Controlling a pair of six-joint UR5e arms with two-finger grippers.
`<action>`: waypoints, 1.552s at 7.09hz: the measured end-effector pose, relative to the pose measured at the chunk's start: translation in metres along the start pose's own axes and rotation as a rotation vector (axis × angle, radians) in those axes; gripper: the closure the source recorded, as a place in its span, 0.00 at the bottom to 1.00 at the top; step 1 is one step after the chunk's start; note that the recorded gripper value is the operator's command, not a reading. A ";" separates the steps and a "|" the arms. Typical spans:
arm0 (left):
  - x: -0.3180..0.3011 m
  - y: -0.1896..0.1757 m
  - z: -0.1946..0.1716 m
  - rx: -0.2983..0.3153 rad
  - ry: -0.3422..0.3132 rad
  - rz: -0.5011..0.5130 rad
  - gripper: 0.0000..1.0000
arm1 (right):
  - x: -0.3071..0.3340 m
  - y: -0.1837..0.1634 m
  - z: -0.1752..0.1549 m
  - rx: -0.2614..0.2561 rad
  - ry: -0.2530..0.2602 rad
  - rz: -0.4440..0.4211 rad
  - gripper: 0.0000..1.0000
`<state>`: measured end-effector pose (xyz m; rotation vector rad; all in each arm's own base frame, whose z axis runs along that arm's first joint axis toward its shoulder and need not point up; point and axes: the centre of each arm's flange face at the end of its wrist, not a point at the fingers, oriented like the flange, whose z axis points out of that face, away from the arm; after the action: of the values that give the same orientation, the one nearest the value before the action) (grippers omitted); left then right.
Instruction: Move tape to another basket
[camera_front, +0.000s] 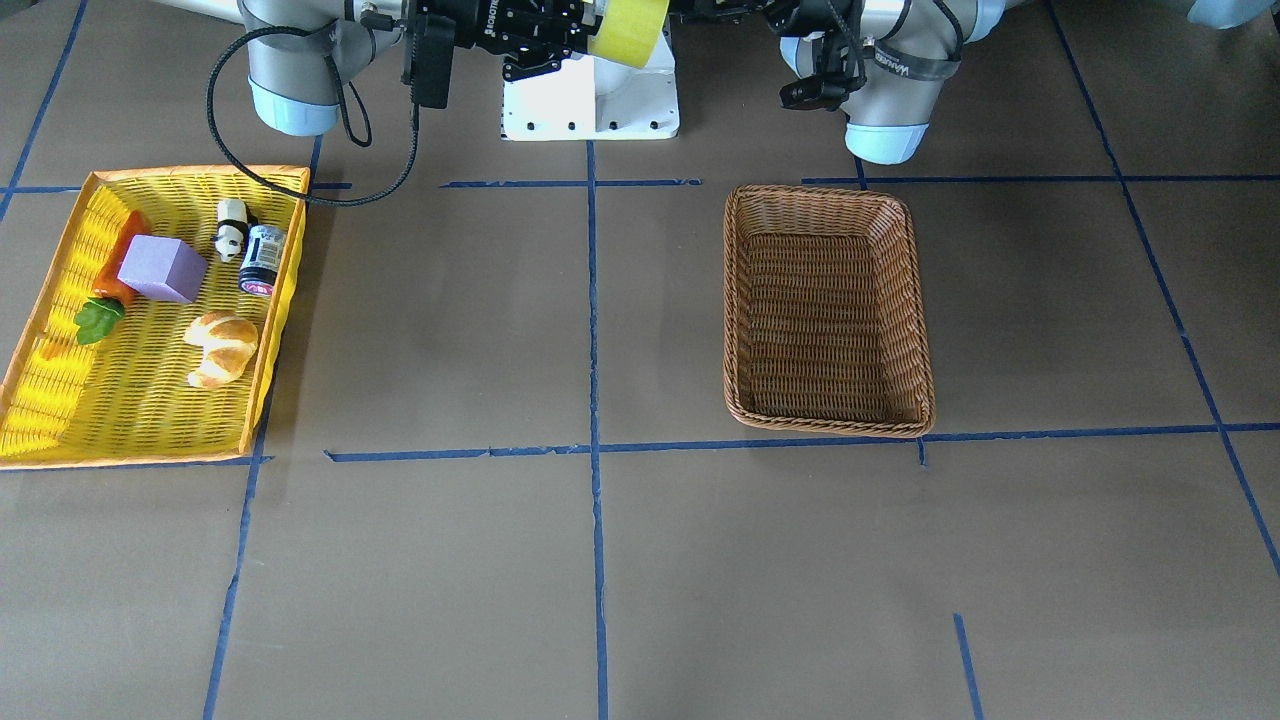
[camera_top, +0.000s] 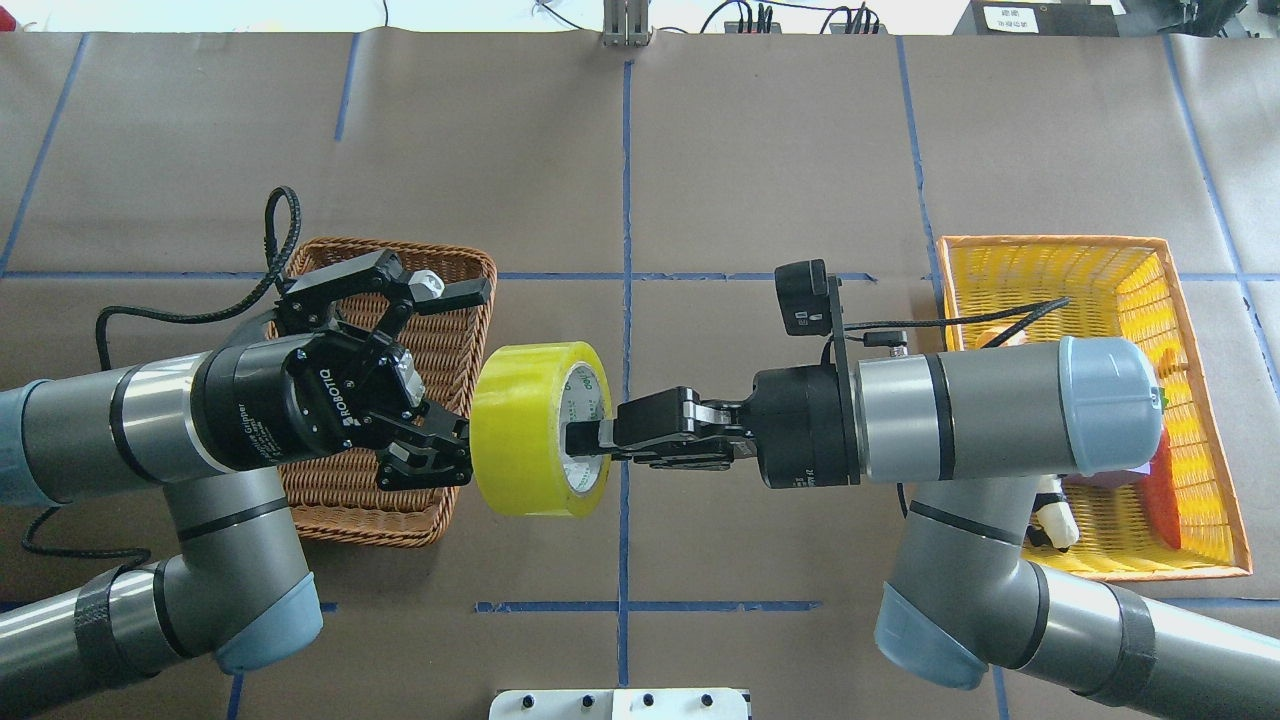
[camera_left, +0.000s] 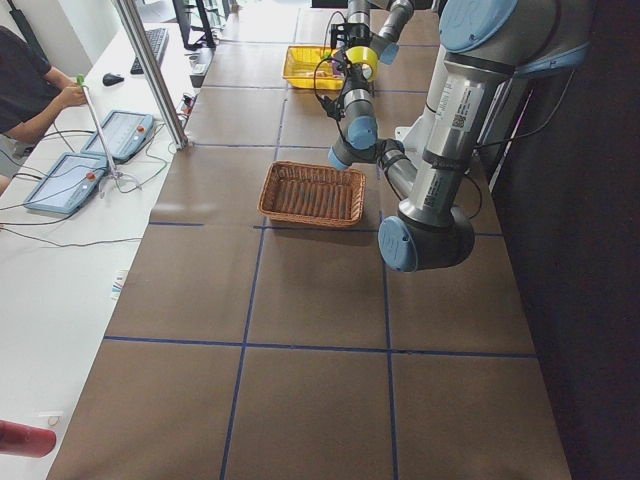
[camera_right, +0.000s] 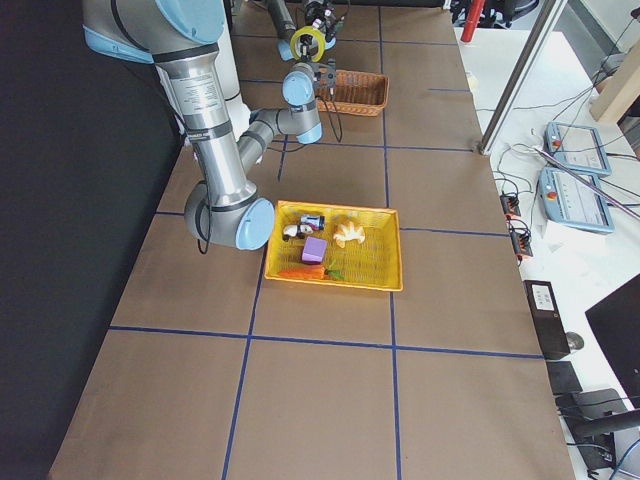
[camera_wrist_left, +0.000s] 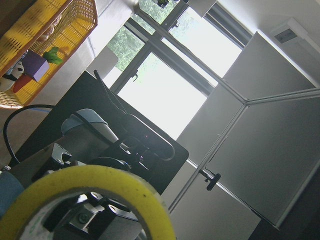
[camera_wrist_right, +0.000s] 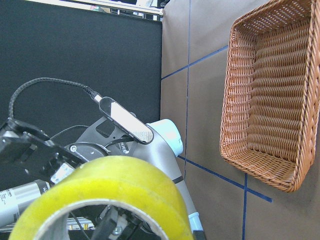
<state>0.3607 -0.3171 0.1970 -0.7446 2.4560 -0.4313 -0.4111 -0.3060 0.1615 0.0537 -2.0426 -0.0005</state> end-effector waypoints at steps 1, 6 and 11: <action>-0.002 0.001 0.002 -0.003 0.003 -0.004 0.00 | 0.001 0.000 0.000 0.000 0.001 0.001 0.96; -0.004 0.002 0.004 -0.003 0.002 -0.006 0.98 | 0.001 0.001 0.001 -0.001 0.002 0.009 0.00; -0.005 0.001 0.005 0.007 -0.008 -0.008 0.98 | 0.001 0.001 0.000 0.000 -0.001 0.043 0.00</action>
<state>0.3668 -0.3144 0.1949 -0.7520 2.4439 -0.4389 -0.4113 -0.3053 0.1625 0.0093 -2.0444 0.0261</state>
